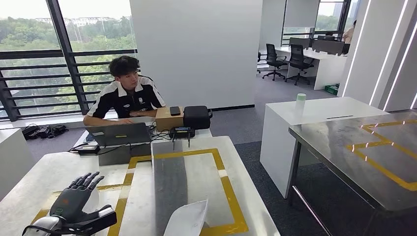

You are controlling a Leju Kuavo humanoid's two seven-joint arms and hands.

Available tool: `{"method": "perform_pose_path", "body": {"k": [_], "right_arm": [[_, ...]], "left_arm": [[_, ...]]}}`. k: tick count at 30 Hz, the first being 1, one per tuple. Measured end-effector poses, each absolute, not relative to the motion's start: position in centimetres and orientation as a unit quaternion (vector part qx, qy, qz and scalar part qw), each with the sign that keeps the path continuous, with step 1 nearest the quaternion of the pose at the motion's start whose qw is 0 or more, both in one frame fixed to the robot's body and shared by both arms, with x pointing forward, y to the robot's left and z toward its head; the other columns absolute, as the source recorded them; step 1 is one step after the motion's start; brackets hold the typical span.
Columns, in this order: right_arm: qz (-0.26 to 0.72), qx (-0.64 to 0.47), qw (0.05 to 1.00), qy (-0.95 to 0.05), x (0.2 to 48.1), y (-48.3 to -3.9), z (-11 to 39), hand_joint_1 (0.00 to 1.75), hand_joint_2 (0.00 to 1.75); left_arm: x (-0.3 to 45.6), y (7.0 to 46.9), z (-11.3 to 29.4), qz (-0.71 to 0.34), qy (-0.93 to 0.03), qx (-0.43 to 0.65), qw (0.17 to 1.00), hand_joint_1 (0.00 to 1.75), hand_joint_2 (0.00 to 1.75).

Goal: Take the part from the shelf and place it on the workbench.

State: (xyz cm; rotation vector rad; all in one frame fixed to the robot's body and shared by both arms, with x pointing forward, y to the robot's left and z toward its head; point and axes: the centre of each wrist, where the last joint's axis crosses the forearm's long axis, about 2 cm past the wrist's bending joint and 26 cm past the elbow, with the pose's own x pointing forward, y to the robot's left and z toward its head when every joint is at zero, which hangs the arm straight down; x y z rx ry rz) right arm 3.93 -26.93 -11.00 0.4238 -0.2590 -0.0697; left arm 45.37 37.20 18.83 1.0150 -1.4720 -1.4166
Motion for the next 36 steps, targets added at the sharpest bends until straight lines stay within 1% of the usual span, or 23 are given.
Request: {"method": "perform_pose_path", "body": {"k": [6,15,36], "right_arm": [[-0.036,0.215,0.967,-0.129,3.9,-27.0,-11.0,0.0,0.0],[-0.037,0.214,0.967,-0.13,4.0,-27.0,-11.0,0.0,0.0],[-0.029,0.215,0.968,-0.126,3.9,-27.3,-11.0,0.0,0.0]], "left_arm": [[45.7,36.2,19.1,-0.567,-0.591,0.398,0.413,0.0,0.0],[45.7,36.1,19.0,-0.569,-0.59,0.394,0.415,0.0,0.0],[45.2,37.2,18.3,-0.568,-0.583,0.392,0.428,0.0,0.0]]}}
